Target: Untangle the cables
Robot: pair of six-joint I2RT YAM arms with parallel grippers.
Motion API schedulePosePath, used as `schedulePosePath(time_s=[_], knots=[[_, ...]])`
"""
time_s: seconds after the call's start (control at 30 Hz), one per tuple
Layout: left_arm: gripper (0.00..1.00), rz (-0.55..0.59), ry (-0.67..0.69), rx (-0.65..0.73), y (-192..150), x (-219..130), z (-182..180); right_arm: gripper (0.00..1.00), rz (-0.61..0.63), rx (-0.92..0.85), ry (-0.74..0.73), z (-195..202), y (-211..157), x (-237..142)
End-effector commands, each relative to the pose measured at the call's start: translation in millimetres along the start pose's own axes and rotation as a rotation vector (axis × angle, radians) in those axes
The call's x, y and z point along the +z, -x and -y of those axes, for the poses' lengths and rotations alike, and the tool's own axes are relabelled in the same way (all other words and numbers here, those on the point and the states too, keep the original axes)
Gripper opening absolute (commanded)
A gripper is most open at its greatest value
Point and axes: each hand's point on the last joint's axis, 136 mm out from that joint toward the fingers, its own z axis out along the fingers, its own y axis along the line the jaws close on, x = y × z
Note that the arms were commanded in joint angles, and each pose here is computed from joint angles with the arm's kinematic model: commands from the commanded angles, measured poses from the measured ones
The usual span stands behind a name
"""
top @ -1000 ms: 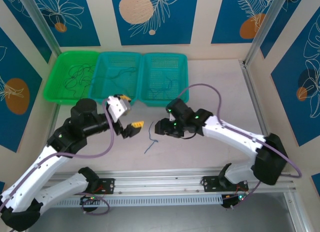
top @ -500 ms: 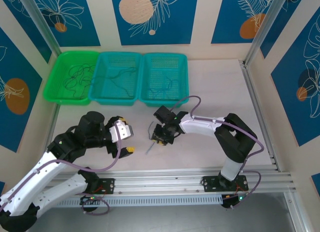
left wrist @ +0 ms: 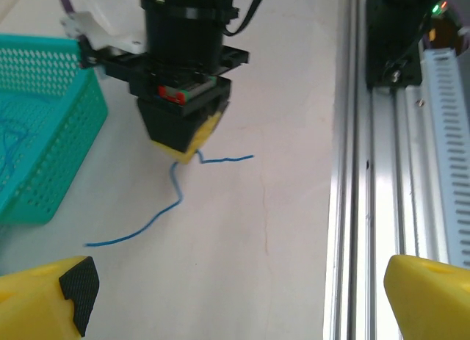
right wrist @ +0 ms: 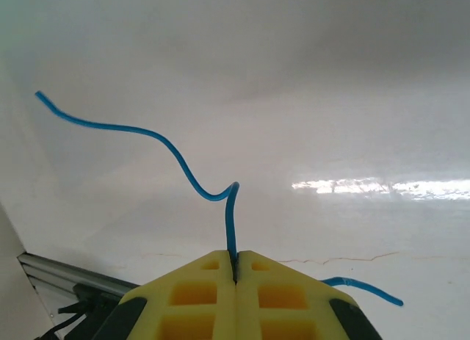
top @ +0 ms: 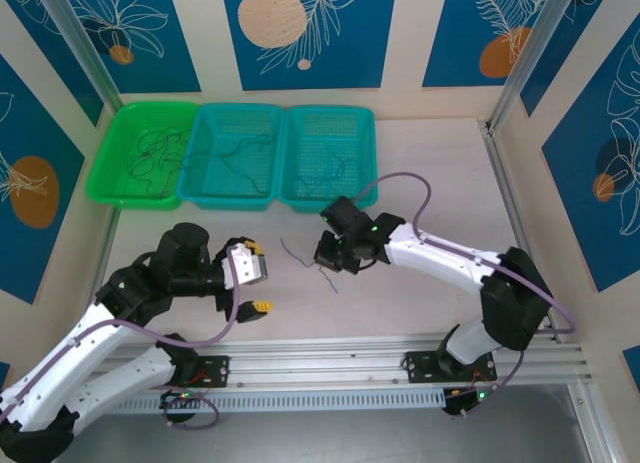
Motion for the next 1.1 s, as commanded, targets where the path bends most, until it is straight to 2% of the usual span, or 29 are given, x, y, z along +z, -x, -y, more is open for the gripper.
schedulePosePath(time_s=[0.0,0.13,0.27,0.33,0.53,0.63,0.73,0.8,0.93,1.07], knots=[[1.0,0.157,-0.046,0.013,33,-7,9,0.0,0.127,-0.084,0.012,-15,25,-41],[1.0,0.238,0.023,-0.028,50,-14,-4,0.0,0.24,-0.111,0.072,-34,58,-74],[1.0,0.281,0.127,-0.115,59,-20,-23,0.0,0.33,-0.074,0.136,-44,107,-99],[1.0,0.264,0.182,-0.16,55,-20,-34,0.0,0.351,-0.069,0.178,-52,130,-104],[0.98,0.164,0.385,-0.33,29,-16,-72,0.03,0.38,-0.059,0.154,-57,201,-92],[0.98,0.117,0.401,-0.366,18,-7,-78,0.17,0.358,-0.09,0.166,-70,232,-76],[1.0,0.065,0.403,-0.397,8,0,-80,0.43,0.3,-0.104,0.203,-86,249,-75],[1.0,0.047,0.422,-0.402,2,1,-82,0.51,0.329,-0.137,0.211,-94,254,-88],[1.0,-0.017,0.512,-0.387,-23,2,-91,0.54,0.413,-0.195,0.194,-85,246,-127],[1.0,-0.123,0.677,-0.399,-62,0,-109,0.59,0.549,-0.224,0.084,-35,221,-162]])
